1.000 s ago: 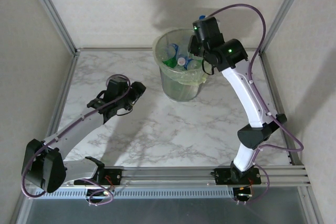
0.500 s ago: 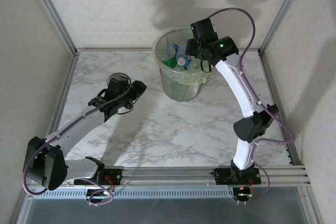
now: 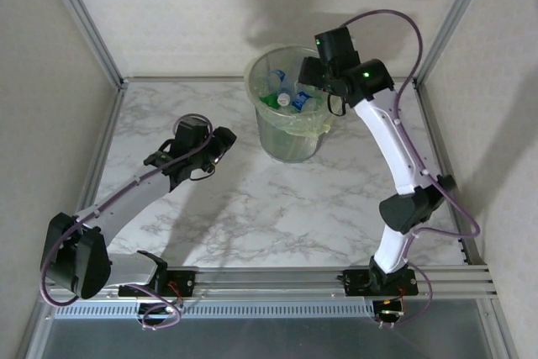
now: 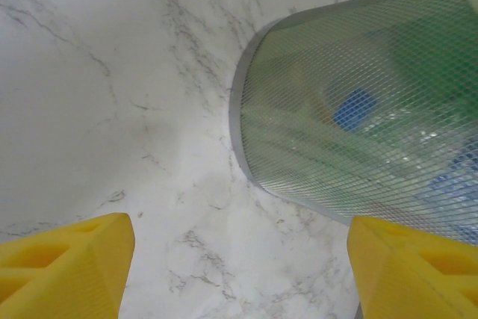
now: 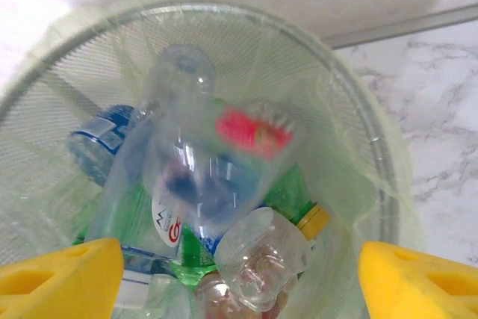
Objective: Put the plastic bottles in the bin
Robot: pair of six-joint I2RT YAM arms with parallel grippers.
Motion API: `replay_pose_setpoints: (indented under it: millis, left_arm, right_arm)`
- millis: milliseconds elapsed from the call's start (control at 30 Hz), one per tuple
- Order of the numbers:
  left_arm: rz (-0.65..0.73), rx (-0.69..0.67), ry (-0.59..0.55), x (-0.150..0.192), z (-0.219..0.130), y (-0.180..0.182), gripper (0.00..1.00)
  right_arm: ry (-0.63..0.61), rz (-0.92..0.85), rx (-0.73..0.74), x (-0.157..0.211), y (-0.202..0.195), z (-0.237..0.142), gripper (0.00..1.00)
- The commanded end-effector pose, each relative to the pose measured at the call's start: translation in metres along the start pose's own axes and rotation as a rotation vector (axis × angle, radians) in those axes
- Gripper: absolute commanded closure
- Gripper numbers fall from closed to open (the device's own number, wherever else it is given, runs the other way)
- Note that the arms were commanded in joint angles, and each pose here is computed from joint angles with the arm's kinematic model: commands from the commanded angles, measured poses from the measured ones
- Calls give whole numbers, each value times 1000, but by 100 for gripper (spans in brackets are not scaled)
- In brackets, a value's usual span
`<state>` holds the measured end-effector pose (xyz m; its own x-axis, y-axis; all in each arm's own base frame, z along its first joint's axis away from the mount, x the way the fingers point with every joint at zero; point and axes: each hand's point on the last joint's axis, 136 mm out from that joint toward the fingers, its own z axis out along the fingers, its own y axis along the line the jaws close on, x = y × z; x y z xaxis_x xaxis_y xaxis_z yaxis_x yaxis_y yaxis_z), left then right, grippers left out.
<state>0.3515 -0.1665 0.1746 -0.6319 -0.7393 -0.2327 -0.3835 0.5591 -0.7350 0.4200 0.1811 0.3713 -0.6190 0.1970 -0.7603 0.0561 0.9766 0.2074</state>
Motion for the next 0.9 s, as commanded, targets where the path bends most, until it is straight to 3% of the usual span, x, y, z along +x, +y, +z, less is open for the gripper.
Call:
replay_pose_setpoints:
  millis: [0,100,200,400,600,667,800,867]
  left_arm:
    - [27,16,-25,-10,-1,-13,25]
    - [24,21,-30,-11,-1,-14,25]
    - [29,25,-28,-11,-1,-16,25]
    - [72,17,-66,-24,-12,-21,24]
    - [105,14,-102,-38,-21,-20,23]
    - [141,32,-157,-50,-32,-27,21]
    - [286,73,-421,-91,-80,-50,7]
    - [325,27,-612,-118,-109,-47,3]
  right_arm:
    - [-103,46,-40,-21,-9,-42,17]
    - [-119,50,-31,-21,-15,-50,22]
    - [-132,56,-22,-22,-20,-56,40]
    - [-144,101,-40,-5,-32,-67,38]
    - [-170,161,-8,15,-56,-75,44]
    - [-212,192,21,23,-72,-81,36]
    - [-297,235,37,48,-100,-83,3]
    - [-312,248,40,72,-111,-70,1]
